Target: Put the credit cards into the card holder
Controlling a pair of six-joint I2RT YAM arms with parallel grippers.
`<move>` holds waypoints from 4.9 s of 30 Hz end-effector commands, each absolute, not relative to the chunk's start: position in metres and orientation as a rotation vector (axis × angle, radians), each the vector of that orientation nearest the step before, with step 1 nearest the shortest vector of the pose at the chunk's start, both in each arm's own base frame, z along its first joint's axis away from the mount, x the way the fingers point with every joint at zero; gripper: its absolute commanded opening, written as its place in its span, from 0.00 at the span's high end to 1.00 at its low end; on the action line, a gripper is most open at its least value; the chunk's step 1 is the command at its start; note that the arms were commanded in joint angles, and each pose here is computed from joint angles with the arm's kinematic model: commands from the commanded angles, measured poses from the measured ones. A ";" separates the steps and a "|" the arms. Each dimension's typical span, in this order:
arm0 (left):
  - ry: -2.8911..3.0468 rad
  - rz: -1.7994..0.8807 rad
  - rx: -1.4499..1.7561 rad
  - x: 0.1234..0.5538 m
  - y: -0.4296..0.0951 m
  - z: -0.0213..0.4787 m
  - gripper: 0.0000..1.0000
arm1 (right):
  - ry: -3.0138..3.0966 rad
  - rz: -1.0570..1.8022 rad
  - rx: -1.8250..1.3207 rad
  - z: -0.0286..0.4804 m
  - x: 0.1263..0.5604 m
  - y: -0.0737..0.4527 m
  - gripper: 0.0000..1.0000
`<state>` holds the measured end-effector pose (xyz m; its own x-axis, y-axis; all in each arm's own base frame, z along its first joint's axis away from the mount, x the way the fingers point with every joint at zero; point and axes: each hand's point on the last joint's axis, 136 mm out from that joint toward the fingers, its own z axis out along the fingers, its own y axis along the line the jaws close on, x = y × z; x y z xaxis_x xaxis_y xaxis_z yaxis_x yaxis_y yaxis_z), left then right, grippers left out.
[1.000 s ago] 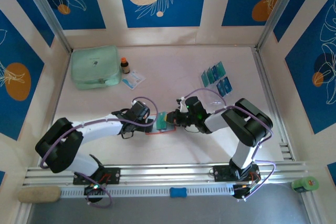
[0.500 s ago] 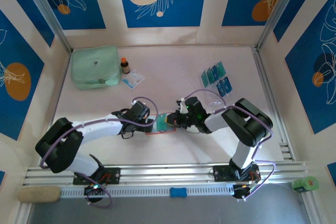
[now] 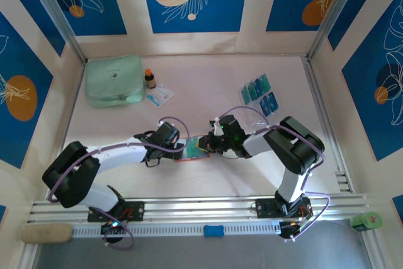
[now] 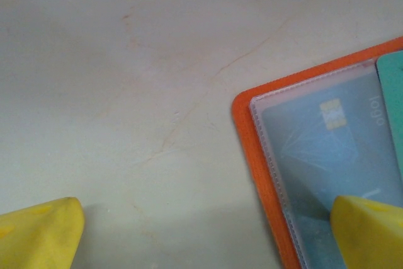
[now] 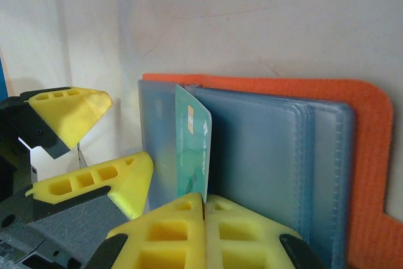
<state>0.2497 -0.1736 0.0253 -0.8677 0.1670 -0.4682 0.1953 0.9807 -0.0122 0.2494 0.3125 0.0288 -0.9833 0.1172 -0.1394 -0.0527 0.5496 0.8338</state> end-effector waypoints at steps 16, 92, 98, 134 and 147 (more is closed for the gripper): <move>2.654 -0.052 0.234 0.250 -0.166 0.016 0.00 | 2.750 1.282 0.072 0.016 0.239 0.301 1.00; 2.696 -0.097 -0.031 0.254 -0.137 0.002 0.00 | 2.984 0.993 -0.349 0.021 0.238 0.367 0.85; 2.690 -0.105 -0.032 0.255 -0.137 0.005 0.00 | 2.932 1.061 -0.355 0.045 0.240 0.370 0.86; 2.669 -0.122 -0.064 0.246 -0.130 0.008 0.00 | 2.980 0.902 -0.365 0.025 0.242 0.347 0.96; 2.666 -0.121 -0.063 0.246 -0.129 0.005 0.00 | 3.023 0.894 -0.425 0.017 0.231 0.362 0.97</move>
<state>0.2556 -0.1424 0.0209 -0.8706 -0.0618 -0.4880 0.0062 0.9906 -0.1366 0.2418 0.3600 0.0244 -0.9694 -0.2313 -0.0820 -0.2376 0.8011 0.5493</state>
